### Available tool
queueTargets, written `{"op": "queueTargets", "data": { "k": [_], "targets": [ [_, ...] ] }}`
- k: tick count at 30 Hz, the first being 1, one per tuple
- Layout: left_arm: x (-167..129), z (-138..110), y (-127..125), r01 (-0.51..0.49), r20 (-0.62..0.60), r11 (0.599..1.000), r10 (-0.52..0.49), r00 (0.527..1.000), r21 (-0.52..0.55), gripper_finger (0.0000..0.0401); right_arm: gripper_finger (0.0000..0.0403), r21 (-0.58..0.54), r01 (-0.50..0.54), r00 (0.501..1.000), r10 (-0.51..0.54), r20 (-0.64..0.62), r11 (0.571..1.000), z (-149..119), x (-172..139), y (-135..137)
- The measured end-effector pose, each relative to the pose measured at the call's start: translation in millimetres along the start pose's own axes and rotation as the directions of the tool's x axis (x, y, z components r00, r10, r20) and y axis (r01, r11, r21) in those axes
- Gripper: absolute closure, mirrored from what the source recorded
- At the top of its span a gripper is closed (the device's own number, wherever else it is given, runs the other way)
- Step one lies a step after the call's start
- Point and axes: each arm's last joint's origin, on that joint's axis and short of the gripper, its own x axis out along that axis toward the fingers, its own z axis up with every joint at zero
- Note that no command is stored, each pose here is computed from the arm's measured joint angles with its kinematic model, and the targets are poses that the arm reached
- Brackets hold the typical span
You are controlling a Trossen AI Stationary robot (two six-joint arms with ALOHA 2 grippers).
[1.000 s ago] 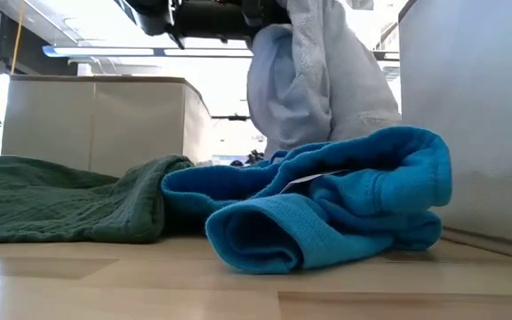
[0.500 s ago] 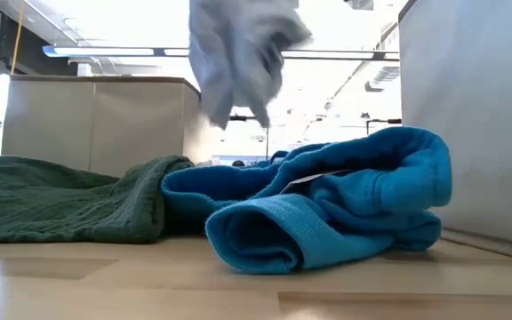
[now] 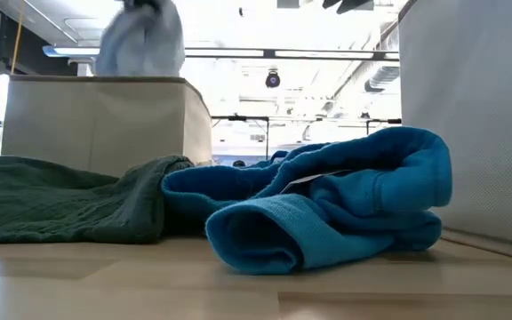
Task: Sort clothes
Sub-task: Put the gray dotted shirt into the top laundry organizer
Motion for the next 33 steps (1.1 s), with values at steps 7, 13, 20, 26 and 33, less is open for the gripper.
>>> {"op": "queueTargets", "data": {
  "k": [7,13,20,26,33],
  "targets": [
    [56.6,-60.1,-50.7,0.504,-0.375,0.784,-0.617,0.692,-0.362,0.039,0.0128,-0.021,0.002,1.0,-0.003,-0.025,1.0,-1.0,9.1,6.8],
    [110.0,-127.2,-98.7,0.553,-0.561,0.725,-0.679,0.474,-0.41,0.0387,0.0128,0.007,-0.021,0.998,0.021,-0.059,1.0,-4.6,8.5,8.3],
    [146.5,-166.3,-112.9,0.523,-0.52,0.657,-0.752,0.405,-0.543,0.0364,0.0128,-0.01,-0.058,0.996,0.057,-0.064,0.998,-7.4,1.3,18.0],
    [123.5,-150.1,-98.2,0.587,-0.47,0.612,-0.788,0.397,-0.53,0.0297,0.0128,-0.029,-0.103,0.994,0.102,-0.039,0.994,-7.3,-6.8,28.9],
    [73.7,-102.2,-53.9,0.579,-0.405,0.653,-0.758,0.512,-0.489,0.0222,0.0128,-0.049,-0.141,0.99,0.14,-0.023,0.989,-8.1,-14.3,38.0]
  ]
}}
